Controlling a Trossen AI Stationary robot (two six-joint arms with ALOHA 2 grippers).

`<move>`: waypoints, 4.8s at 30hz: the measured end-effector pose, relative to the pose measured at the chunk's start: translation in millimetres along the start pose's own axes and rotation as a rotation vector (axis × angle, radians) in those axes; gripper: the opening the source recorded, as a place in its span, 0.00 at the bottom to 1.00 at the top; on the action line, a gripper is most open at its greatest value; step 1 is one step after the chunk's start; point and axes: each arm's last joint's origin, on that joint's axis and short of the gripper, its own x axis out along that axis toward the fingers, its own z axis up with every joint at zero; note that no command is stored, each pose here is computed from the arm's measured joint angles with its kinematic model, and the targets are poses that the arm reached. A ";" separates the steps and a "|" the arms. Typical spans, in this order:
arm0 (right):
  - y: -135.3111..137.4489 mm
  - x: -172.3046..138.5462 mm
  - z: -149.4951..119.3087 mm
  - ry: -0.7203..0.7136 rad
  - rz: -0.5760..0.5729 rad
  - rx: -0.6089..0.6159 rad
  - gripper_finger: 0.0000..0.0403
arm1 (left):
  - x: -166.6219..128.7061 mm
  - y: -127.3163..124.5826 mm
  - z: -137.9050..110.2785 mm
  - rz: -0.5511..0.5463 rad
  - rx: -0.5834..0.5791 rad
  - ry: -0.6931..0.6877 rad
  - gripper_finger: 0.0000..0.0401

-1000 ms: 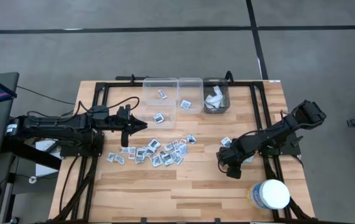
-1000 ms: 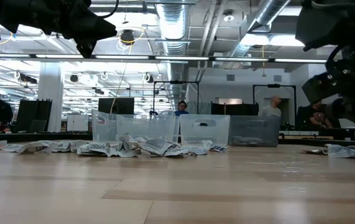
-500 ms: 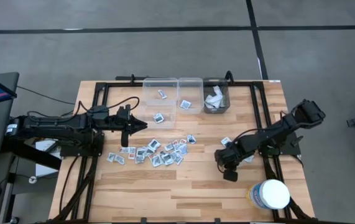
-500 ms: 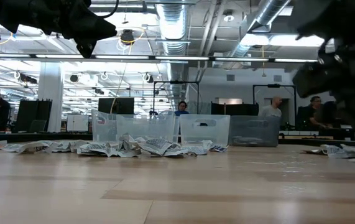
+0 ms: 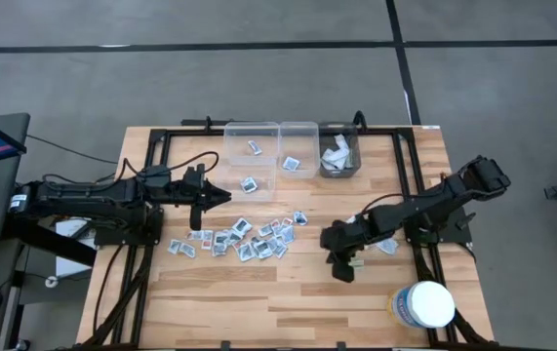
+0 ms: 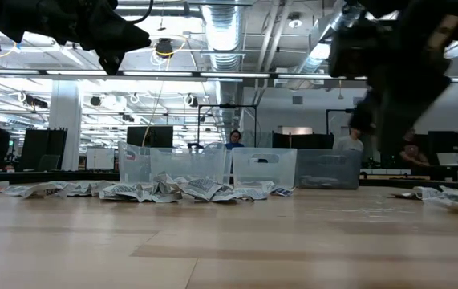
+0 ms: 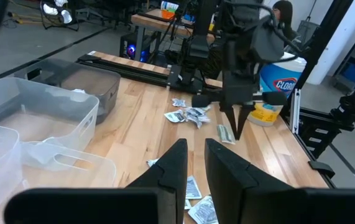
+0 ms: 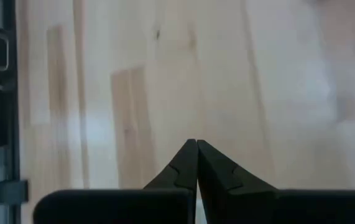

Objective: Pick & Place First Aid Supplies
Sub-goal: Put the bandage pack into the black transparent bin, then put the alcohol pad into the top right transparent bin

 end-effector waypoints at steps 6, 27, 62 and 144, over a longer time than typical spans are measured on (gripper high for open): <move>-4.5 -10.0 0.3 0.123 -0.087 0.023 0.02 | 0.0 0.0 0.0 0.000 -0.003 0.000 0.14; 11.6 19.2 -23.8 0.221 -0.211 -0.167 0.42 | 2.3 0.4 -1.5 0.002 -0.003 0.012 0.14; -28.9 -29.2 79.5 -0.148 -0.483 -0.185 0.00 | 7.4 1.5 -6.9 0.003 -0.067 0.049 0.14; -73.5 -61.6 90.6 -0.021 -0.615 -0.217 0.18 | 24.3 -11.2 -20.7 0.005 -0.102 0.124 0.14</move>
